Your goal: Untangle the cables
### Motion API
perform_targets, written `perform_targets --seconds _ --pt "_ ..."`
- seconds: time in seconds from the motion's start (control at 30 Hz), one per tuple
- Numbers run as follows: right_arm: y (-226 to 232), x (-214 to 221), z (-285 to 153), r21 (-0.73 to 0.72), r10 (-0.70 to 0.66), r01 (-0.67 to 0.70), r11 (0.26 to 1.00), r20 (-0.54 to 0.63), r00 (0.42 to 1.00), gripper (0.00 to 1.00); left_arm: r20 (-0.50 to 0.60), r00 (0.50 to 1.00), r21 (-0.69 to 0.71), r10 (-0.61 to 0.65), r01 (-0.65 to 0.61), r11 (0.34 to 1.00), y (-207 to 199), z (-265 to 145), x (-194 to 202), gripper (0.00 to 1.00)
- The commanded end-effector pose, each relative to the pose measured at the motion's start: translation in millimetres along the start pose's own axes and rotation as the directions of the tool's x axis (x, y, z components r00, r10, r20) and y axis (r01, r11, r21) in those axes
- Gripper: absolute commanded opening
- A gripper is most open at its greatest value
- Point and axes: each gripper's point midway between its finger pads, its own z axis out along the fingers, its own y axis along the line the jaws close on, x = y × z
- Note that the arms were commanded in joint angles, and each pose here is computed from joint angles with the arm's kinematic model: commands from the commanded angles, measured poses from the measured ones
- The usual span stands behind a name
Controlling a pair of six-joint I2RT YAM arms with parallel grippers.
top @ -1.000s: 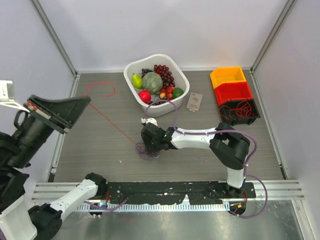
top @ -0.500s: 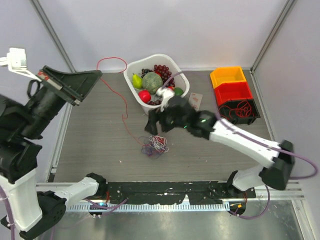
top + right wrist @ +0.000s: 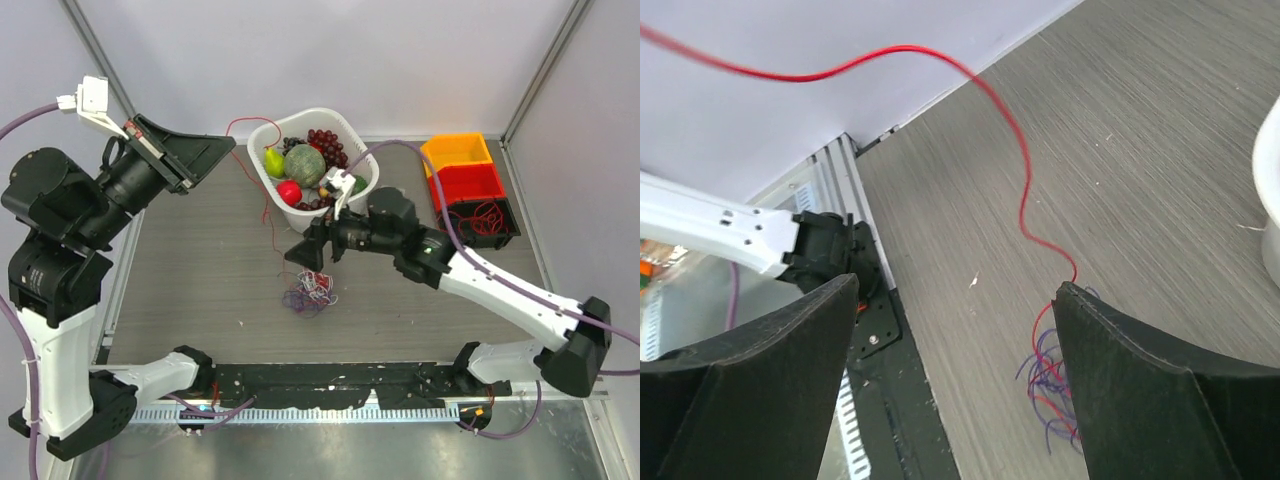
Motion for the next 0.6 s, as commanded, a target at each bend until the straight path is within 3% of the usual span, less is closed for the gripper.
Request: perform_targets --seconds 0.0,0.2,0.27,0.37,0.4,0.43,0.57 --pt "-5 -10 38 0.027 -0.076 0.073 0.997 0.118 0.99 0.83 0.028 1.0 0.102 0.006 -0.009 0.995 -31 -13 -13 0.0" --pt "-27 -1 81 0.157 -0.006 -0.019 0.987 0.158 0.987 0.78 0.028 1.0 0.119 0.003 -0.006 0.993 -35 -15 -13 0.0" --pt "-39 -5 86 0.232 0.038 -0.082 0.969 0.19 0.981 0.63 0.033 0.999 0.112 0.008 -0.012 0.994 -34 -18 -14 0.0" --pt "-45 -20 76 0.285 0.057 -0.122 0.951 0.227 0.972 0.22 0.047 0.999 0.066 0.026 -0.029 0.997 -25 -23 -14 0.0" --pt "-44 -25 70 0.291 0.065 -0.139 0.947 0.249 0.966 0.16 0.05 0.998 0.031 0.029 -0.03 0.999 -18 -25 -12 0.0" --pt "-38 -35 57 0.283 0.066 -0.147 0.948 0.275 0.959 0.03 0.053 0.998 0.001 0.039 -0.039 0.999 -11 -27 -11 0.0" --pt "-21 -74 10 0.3 0.061 -0.173 0.938 0.348 0.936 0.01 -0.009 1.0 -0.159 0.021 -0.022 0.987 36 -27 15 0.0"
